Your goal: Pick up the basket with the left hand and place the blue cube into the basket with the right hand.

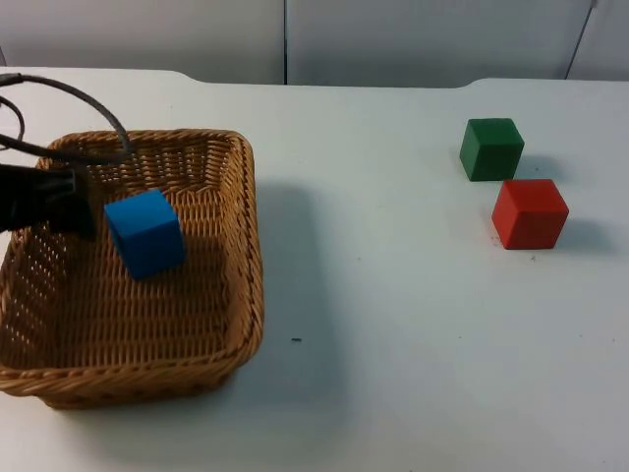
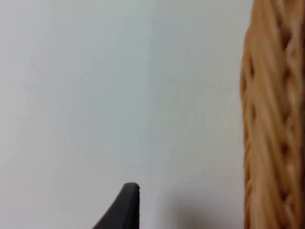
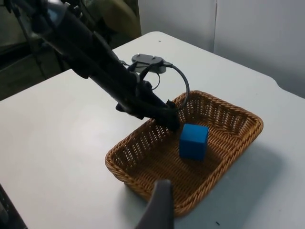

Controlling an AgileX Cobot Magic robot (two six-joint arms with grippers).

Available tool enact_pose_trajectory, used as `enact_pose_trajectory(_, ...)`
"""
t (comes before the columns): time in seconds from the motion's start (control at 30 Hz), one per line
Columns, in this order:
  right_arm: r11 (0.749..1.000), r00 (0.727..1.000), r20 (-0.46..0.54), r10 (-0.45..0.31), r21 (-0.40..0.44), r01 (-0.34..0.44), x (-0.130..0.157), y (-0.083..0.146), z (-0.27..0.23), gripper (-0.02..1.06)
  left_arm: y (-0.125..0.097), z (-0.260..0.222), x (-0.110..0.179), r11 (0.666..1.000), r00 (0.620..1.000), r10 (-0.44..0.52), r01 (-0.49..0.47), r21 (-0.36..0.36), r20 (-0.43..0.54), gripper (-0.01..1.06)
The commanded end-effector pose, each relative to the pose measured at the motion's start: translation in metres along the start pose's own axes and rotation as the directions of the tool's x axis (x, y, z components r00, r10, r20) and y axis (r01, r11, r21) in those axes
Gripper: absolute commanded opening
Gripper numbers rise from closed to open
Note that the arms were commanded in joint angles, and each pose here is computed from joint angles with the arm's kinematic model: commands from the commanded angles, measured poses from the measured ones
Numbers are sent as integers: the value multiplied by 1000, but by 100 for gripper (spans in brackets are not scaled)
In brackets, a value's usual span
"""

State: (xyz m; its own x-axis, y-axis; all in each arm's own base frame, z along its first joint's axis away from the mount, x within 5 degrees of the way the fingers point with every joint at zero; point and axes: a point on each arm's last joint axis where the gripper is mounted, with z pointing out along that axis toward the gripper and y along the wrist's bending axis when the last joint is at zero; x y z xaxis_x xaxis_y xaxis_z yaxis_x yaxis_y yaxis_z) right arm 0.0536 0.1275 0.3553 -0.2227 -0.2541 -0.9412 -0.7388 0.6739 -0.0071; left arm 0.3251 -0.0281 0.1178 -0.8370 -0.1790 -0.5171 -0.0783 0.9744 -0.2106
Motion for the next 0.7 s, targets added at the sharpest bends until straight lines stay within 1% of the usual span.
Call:
enact_pose_trajectory(0.0, 1000, 1000, 16, -21, 5, 21, 0, -1, 0, 76, -2, -17, -11, 1000, 997, 28, -28, -2, 66, 105)
enact_pose_trajectory(0.03, 1000, 1000, 19, -24, 7, 24, -1, -1, 0, 76, -4, -27, -16, 999, 994, 40, -40, 3, 98, 105)
enact_pose_trajectory(0.07, 1000, 999, 22, -27, 8, 26, -1, -1, 0, 76, -5, -30, -18, 999, 993, 44, -45, 5, 110, 105)
enact_pose_trajectory(0.13, 1000, 999, 25, -29, 10, 29, -1, -1, 0, 76, -12, -59, -30, 996, 979, 69, -77, 33, 194, 105)
enact_pose_trajectory(0.2, 999, 999, 27, -31, 11, 30, -1, -1, 0, 76, -14, -65, -31, 996, 975, 70, -81, 43, 210, 105)
enact_pose_trajectory(0.23, 999, 999, 34, -37, 14, 36, -2, -1, 0, 76, -19, -86, -37, 993, 961, 75, -96, 69, 266, 105)
enact_pose_trajectory(0.27, 999, 998, 39, -41, 17, 41, -2, -2, 0, 76, -23, -101, -40, 990, 950, 78, -110, 91, 301, 105)
enact_pose_trajectory(0.3, 999, 998, 44, -45, 19, 45, -3, -2, 0, 76, -27, -114, -42, 986, 940, 83, -126, 111, 331, 105)
enact_pose_trajectory(0.33, 999, 998, 44, -45, 19, 45, -3, -2, 0, 76, -27, -114, -42, 986, 940, 83, -126, 111, 331, 105)
enact_pose_trajectory(0.37, 998, 997, 50, -51, 22, 50, -3, -2, 0, 76, -31, -129, -43, 981, 926, 89, -146, 129, 367, 105)
enact_pose_trajectory(0.4, 998, 997, 55, -56, 25, 54, -4, -2, 0, 76, -34, -145, -44, 975, 910, 100, -171, 144, 403, 105)
enact_pose_trajectory(0.5, 998, 996, 63, -63, 29, 61, -5, -3, 0, 76, -46, -186, -39, 945, 873, 122, -248, 214, 473, 105)
enact_pose_trajectory(0.53, 998, 996, 63, -63, 29, 61, -5, -3, 0, 76, -46, -186, -39, 945, 873, 122, -248, 214, 473, 105)
enact_pose_trajectory(0.6, 997, 995, 70, -69, 32, 67, -5, -3, 0, 76, -53, -212, -30, 912, 845, 164, -327, 249, 509, 105)
enact_pose_trajectory(0.67, 997, 994, 77, -75, 36, 73, -6, -3, 0, 76, -58, -235, -21, 883, 820, 191, -384, 271, 540, 105)
